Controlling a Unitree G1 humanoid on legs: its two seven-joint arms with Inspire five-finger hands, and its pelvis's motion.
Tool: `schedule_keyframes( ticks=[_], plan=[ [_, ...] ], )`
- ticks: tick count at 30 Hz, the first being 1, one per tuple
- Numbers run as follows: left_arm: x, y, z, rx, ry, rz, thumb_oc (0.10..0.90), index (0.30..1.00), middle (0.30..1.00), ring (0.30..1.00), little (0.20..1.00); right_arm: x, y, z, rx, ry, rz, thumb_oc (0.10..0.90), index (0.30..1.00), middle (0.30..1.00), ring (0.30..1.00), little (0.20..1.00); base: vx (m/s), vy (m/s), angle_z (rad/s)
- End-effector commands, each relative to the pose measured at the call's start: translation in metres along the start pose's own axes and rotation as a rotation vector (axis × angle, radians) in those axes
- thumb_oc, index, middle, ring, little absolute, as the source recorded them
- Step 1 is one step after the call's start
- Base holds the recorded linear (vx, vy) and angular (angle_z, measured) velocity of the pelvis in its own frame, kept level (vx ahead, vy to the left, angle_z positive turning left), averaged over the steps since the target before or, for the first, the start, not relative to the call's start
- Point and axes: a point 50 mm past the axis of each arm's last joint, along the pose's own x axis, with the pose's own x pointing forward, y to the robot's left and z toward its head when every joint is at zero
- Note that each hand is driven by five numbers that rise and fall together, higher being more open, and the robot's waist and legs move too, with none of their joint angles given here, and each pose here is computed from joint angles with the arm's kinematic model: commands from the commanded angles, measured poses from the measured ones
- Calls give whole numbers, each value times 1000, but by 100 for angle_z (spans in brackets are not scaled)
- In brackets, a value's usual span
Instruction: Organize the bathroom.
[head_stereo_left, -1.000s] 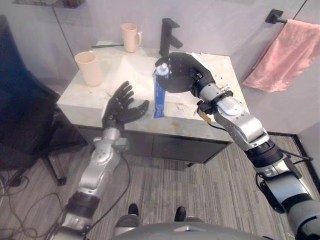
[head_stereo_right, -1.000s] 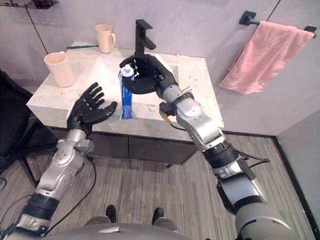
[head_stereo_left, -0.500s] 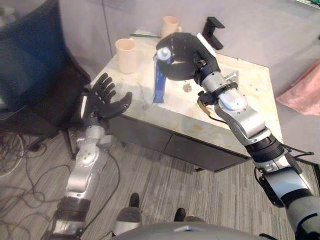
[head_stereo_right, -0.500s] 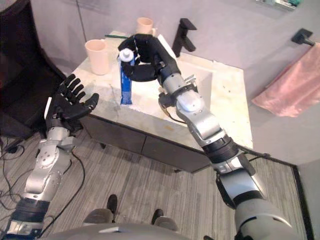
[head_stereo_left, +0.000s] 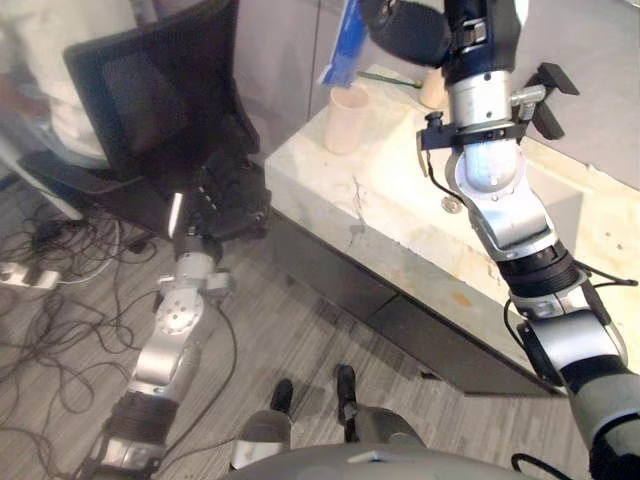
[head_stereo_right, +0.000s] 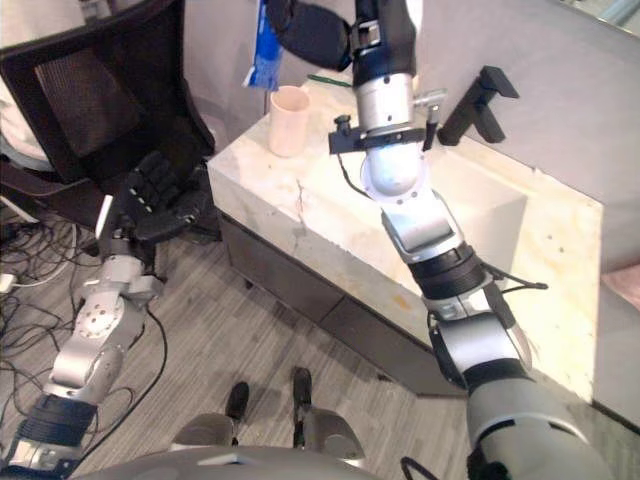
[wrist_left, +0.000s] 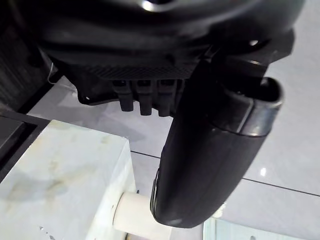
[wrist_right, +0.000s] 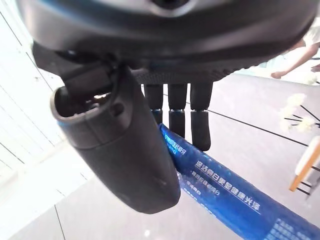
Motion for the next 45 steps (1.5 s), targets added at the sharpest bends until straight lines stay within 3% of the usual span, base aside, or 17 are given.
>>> schedule_keyframes(
  ticks=[1,16,33,45],
  plan=[
    [-7,-6,34,-22,-214,-88,800,900,900,900,900,37,-28,49,-1,-292,-165,400,300,300,300,300,171,-130,54],
    [-13,-1,24,-33,-135,-136,800,900,900,900,900,21,-25,25,-70,-173,-207,400,300,300,300,300,163,-91,1],
    [-7,-16,21,-34,-103,-213,800,900,900,900,900,3,-20,9,-107,-113,-187,400,300,300,300,300,79,-45,19],
    [-3,-18,26,-71,-92,-169,800,900,900,900,900,-6,-1,19,-15,-105,-87,400,300,300,300,300,112,136,-17]
  ],
)
